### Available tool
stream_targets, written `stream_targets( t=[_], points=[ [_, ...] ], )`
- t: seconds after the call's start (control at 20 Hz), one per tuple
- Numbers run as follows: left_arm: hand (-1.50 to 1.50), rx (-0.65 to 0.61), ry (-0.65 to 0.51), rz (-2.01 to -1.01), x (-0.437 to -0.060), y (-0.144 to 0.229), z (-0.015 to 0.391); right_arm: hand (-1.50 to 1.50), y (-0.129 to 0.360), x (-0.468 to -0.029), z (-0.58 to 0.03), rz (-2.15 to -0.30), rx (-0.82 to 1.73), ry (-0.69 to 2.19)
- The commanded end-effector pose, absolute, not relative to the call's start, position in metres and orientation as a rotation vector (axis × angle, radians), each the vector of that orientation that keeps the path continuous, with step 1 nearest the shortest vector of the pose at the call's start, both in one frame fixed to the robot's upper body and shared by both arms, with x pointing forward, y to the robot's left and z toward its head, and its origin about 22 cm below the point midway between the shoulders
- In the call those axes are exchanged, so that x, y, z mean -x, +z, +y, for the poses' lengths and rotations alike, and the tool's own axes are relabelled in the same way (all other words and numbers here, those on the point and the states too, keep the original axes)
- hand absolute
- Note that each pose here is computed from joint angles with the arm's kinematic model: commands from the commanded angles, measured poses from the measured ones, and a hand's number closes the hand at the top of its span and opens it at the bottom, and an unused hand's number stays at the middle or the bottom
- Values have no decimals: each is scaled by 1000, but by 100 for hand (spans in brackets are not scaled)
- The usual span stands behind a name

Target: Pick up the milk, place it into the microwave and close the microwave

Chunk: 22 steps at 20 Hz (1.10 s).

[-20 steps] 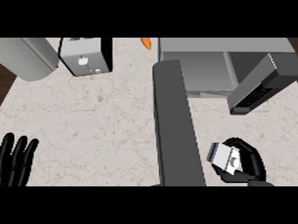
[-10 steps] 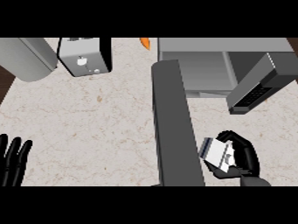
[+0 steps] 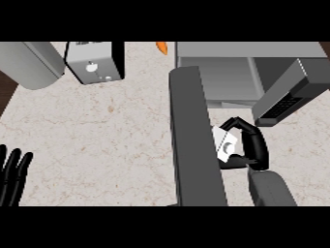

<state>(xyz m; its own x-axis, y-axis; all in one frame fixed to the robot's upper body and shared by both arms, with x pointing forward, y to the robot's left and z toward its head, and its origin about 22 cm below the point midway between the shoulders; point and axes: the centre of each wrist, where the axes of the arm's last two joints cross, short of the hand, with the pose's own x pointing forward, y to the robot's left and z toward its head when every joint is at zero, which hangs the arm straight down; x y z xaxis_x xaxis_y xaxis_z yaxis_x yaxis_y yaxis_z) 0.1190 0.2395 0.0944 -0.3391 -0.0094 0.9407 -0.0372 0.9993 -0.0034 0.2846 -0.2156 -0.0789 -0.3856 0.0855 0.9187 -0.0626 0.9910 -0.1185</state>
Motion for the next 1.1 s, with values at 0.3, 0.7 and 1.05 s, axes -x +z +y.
stream_targets(
  t=[0.3, 0.7, 1.05],
  points=[
    [-150, -25, 11, -1906, -103, 94, 254, 150, -33, -369, -194, -1848, 283, 232],
    [-150, 5, -2, -1932, -135, 92, 246, 150, -12, -409, -215, -1803, 437, 274],
    [-150, -5, -35, -1921, -129, 88, 252, 150, 2, -418, -242, -1793, 704, 181]
  ],
)
